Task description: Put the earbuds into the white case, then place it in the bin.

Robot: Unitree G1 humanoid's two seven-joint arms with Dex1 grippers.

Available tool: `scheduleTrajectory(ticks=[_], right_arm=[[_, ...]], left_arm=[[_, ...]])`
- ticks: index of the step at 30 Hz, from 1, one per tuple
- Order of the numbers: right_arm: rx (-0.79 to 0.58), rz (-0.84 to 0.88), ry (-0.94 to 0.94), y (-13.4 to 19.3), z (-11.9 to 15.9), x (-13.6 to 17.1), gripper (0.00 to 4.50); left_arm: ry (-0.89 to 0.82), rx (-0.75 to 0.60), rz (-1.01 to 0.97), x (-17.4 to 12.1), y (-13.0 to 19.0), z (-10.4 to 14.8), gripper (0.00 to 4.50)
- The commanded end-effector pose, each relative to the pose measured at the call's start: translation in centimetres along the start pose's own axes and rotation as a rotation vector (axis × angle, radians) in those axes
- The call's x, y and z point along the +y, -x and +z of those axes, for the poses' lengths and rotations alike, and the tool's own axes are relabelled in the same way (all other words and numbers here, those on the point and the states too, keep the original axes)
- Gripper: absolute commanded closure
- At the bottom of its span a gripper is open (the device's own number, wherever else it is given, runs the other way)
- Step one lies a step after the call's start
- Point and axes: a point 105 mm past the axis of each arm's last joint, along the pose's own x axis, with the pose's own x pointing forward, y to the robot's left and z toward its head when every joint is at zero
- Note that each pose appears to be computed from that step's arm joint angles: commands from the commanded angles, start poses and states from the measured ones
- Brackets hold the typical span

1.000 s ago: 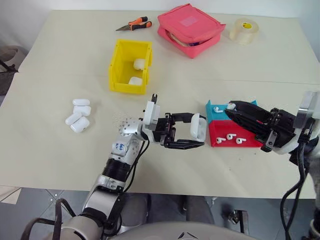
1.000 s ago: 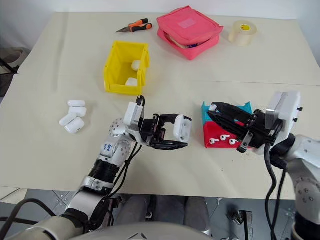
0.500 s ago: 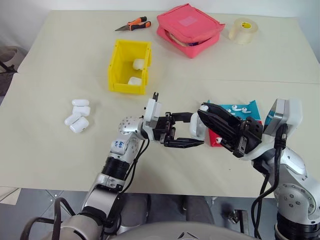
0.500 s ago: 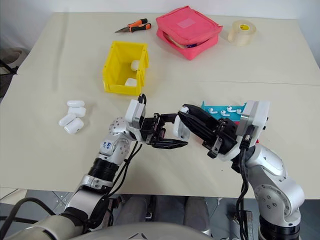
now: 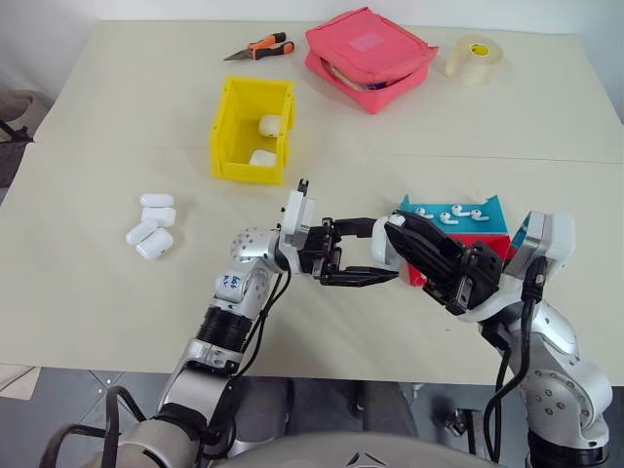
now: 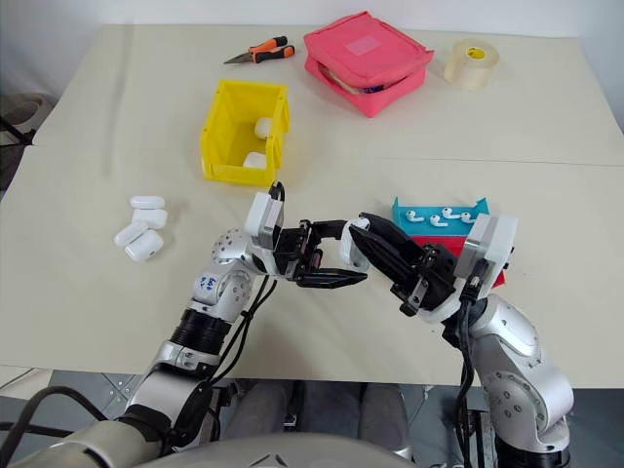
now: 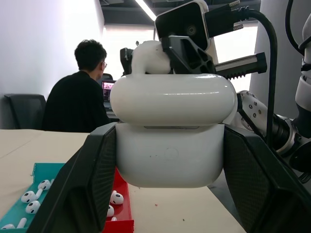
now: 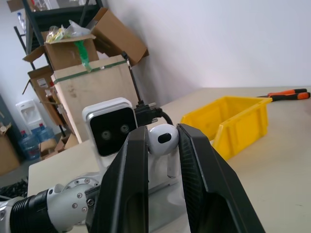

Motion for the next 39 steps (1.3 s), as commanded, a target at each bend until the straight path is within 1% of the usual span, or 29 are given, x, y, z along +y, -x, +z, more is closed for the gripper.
scheduleTrajectory(ticks=[1, 6, 13, 18, 21, 24, 27, 31, 33, 36, 37, 39], right_arm=[[-0.004, -0.025, 0.002, 0.2, -0.4, -0.5, 3.93], [0.009, -0.04, -0.002, 0.7, -1.0, -0.9, 3.93], [0.034, -0.025, -0.009, 0.8, -1.5, -0.7, 3.93], [0.079, -0.03, 0.009, 0.8, -2.2, -1.0, 3.93], [0.097, -0.058, -0.012, 1.1, -2.5, -1.4, 3.93], [0.101, -0.037, -0.055, 1.2, -2.1, -1.2, 3.0], [0.107, 0.01, -0.024, 1.2, -1.3, -0.9, 1.98], [0.119, 0.022, 0.047, 1.7, 0.4, -1.4, 0.57], [0.163, -0.001, 0.113, 3.1, 1.5, -2.4, 0.03], [0.26, -0.072, 0.183, 6.2, 2.7, -4.1, 0.03], [0.279, -0.082, 0.192, 6.8, 2.8, -4.4, 0.03], [0.346, -0.205, 0.256, 10.1, 3.6, -6.9, 0.03]], left_arm=[[-0.051, -0.024, -0.025, -0.1, -0.6, 1.2, 1.69], [-0.057, -0.026, -0.02, 0.0, -0.7, 1.4, 1.69], [-0.063, -0.027, -0.009, 0.2, -0.6, 1.5, 1.69], [-0.069, -0.03, -0.01, 0.3, -0.7, 1.5, 1.69], [-0.072, -0.032, -0.008, 0.3, -0.7, 1.6, 1.69], [-0.076, -0.033, -0.007, 0.4, -0.7, 1.6, 1.69], [-0.078, -0.033, -0.008, 0.4, -0.8, 1.6, 1.69], [-0.084, -0.033, -0.005, 0.5, -0.8, 1.6, 1.69], [-0.094, -0.016, 0.01, 0.7, -0.4, 1.5, 1.69], [-0.118, 0.022, 0.032, 1.0, 0.3, 1.2, 1.69], [-0.123, 0.025, 0.034, 1.1, 0.4, 1.2, 1.69], [-0.139, 0.044, 0.055, 1.3, 0.8, 1.1, 1.69]])
